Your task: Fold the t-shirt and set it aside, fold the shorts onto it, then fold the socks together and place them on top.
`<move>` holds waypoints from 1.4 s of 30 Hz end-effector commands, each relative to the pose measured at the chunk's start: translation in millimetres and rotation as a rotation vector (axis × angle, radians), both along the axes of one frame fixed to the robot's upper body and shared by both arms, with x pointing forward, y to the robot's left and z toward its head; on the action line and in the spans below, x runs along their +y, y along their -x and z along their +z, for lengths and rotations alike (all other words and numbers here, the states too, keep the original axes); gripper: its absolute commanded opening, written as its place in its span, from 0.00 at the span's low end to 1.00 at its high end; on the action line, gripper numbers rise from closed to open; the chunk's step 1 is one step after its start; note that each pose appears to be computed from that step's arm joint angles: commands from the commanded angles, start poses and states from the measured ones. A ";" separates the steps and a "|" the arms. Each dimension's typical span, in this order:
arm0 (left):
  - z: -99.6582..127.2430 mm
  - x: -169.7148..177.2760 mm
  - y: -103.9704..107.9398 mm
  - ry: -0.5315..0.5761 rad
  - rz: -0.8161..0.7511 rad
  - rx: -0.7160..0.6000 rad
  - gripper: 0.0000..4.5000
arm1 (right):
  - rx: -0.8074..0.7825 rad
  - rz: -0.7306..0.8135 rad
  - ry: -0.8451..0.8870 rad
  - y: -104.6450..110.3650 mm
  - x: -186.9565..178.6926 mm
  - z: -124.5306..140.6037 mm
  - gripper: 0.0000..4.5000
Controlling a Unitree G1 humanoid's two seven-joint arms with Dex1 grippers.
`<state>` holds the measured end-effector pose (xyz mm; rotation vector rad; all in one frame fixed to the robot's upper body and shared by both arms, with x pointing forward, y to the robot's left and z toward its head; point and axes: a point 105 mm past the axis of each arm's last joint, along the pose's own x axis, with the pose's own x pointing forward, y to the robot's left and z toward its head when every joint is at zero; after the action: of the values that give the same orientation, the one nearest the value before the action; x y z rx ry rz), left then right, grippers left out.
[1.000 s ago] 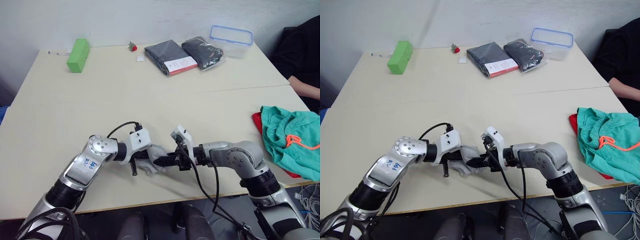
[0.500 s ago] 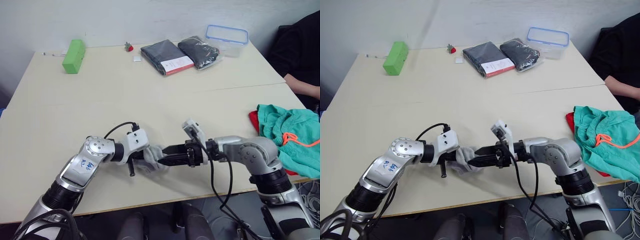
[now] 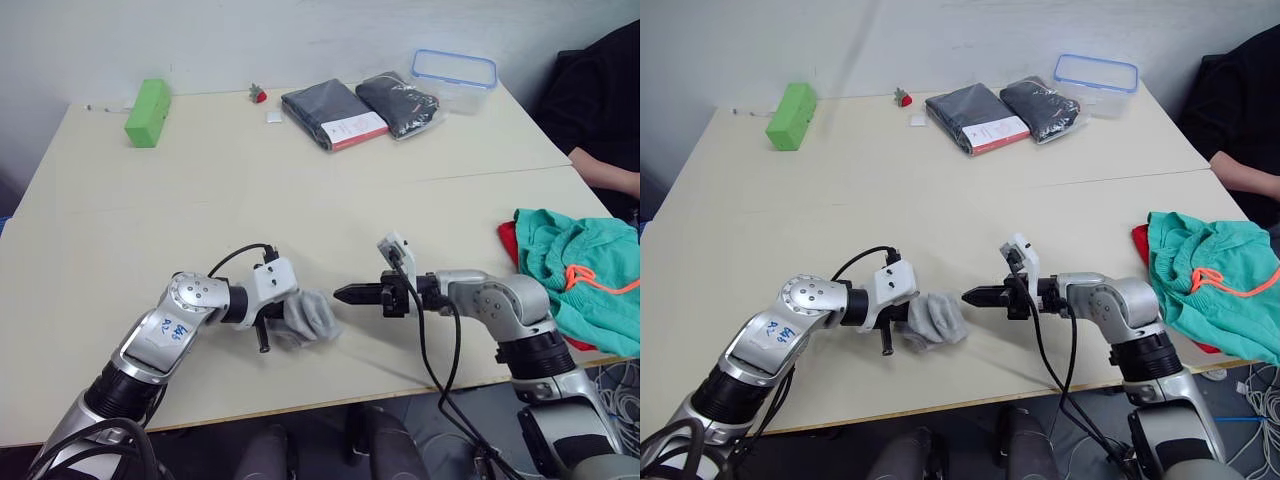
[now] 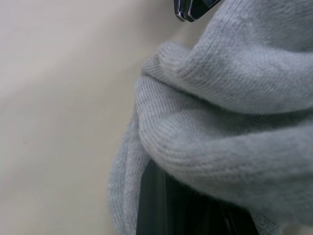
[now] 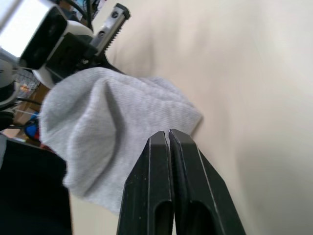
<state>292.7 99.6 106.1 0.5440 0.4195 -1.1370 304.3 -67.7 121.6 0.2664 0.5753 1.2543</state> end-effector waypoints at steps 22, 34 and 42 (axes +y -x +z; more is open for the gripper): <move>96.2 34.5 12.1 0.229 0.095 -0.033 0.00 | -0.330 0.212 0.241 14.0 40.9 -35.0 0.01; 32.4 -19.2 13.7 -0.008 -0.118 0.121 0.00 | -0.328 0.222 0.249 16.2 41.5 -36.7 0.01; 10.2 28.3 23.8 -0.160 -0.050 0.139 0.00 | -0.315 0.175 0.271 12.7 36.8 -41.3 0.01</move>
<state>271.2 118.1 123.7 0.6045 0.5833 -1.2245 288.7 -20.1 99.0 -0.1963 0.4126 1.4070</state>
